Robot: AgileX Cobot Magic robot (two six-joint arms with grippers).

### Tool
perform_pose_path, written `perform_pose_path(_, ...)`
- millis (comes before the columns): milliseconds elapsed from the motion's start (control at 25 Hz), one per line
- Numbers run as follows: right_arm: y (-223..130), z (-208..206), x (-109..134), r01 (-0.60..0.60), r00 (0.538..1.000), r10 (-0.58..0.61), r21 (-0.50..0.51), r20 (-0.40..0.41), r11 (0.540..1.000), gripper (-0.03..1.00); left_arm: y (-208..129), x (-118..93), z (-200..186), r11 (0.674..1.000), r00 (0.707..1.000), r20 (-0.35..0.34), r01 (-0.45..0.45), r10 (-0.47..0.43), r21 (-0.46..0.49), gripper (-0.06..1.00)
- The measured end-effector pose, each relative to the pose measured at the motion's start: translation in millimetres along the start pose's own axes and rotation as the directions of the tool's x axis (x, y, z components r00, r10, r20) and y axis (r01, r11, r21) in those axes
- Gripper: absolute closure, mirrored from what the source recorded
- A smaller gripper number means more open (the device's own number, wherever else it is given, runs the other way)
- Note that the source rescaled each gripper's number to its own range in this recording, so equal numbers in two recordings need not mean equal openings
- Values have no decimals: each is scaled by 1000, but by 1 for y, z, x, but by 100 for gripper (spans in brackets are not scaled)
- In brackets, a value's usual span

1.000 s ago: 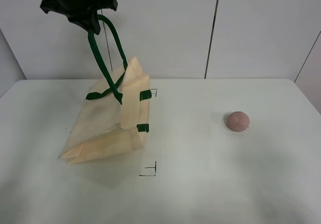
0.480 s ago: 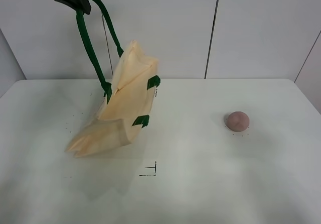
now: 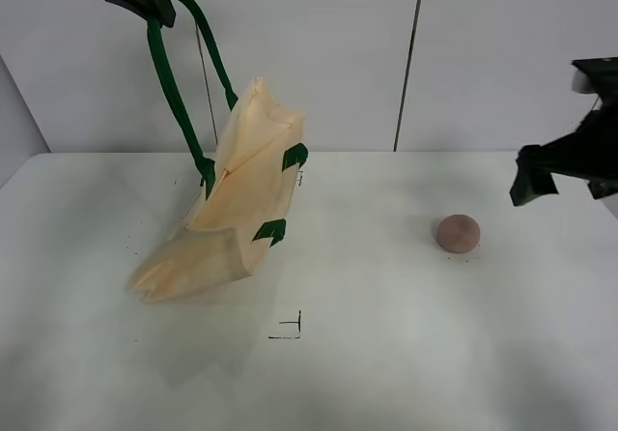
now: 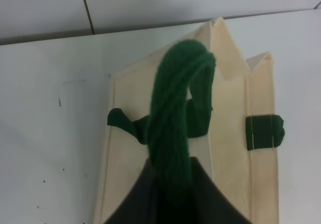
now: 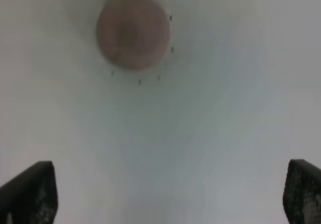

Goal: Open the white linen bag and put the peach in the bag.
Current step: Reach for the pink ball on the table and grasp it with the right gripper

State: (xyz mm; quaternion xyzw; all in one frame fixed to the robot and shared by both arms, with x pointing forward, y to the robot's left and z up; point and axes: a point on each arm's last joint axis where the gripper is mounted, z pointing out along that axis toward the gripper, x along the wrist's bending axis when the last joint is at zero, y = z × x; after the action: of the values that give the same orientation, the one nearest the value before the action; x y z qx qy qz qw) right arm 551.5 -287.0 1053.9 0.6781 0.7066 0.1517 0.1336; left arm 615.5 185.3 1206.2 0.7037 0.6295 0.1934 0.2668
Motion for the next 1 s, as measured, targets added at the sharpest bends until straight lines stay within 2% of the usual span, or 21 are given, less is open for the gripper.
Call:
perform_pose_path(160,38,43,11,48,999,-47,75,-14,996,-3,0,0,0,1000,1000,0,0,0,0,94)
perform_pose_path(320,50,75,31,98,995,-95,96,-37,991,-3,0,0,0,1000,1000,0,0,0,0,94)
perform_pose_path(800,41,172,32,67,998,-65,168,-13,984,-3,0,0,0,1000,1000,0,0,0,0,94)
perform_pose_path(1000,31,199,32,64,998,-63,222,-11,973,-3,0,0,0,1000,1000,0,0,0,0,94)
